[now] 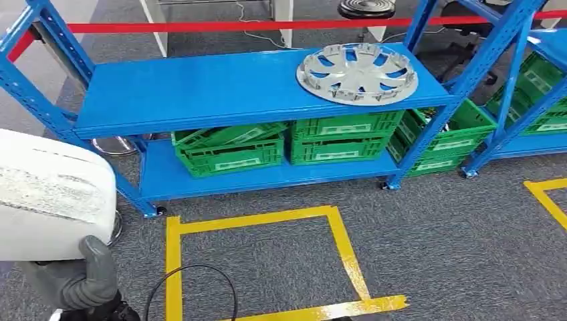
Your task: Take the parts from the cabinet and place them on the table.
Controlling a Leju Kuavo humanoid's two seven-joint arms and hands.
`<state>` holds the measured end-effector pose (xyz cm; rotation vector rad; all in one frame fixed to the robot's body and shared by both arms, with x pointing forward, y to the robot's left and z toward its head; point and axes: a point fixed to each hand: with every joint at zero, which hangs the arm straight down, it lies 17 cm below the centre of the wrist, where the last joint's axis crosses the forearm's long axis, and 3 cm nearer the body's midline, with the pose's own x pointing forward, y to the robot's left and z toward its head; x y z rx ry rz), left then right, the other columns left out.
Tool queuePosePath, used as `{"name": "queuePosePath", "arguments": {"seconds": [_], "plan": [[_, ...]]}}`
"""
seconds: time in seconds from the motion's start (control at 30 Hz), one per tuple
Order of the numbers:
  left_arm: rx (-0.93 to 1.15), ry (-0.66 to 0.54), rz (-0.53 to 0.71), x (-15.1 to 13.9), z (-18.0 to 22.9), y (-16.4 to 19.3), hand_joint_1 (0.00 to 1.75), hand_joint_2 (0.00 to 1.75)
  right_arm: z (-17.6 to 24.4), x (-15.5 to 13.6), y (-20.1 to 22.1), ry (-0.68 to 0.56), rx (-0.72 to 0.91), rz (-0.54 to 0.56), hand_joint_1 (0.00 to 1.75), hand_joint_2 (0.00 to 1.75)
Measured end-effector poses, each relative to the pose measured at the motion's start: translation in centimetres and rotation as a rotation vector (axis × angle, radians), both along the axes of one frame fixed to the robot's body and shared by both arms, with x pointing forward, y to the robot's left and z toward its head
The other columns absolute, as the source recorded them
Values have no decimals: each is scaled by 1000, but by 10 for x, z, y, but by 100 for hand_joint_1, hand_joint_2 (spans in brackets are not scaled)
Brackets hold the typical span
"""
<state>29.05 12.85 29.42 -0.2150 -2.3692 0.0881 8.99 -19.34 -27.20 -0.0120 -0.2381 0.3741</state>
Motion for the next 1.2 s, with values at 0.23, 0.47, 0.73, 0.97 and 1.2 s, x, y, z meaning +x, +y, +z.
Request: {"name": "queuePosePath", "arguments": {"seconds": [0.23, 0.47, 0.73, 0.97, 1.2], "plan": [[6, 20, 41, -2, -6, 4, 175, 175, 0, -14, 9, 45, 19, 81, 0, 0], [2, 57, 52, -7, -17, 5, 175, 175, 0, -28, 14, 130, 33, 146, 0, 0], [-19, 72, 38, -10, -19, 8, 175, 175, 1, -23, 15, 112, 38, 184, 0, 0], [-27, 75, 39, -11, -18, 10, 175, 175, 1, -21, 16, 109, 41, 200, 0, 0], [-38, 70, 51, -14, -14, 15, 175, 175, 1, -25, 19, 115, 44, 214, 0, 0]]}}
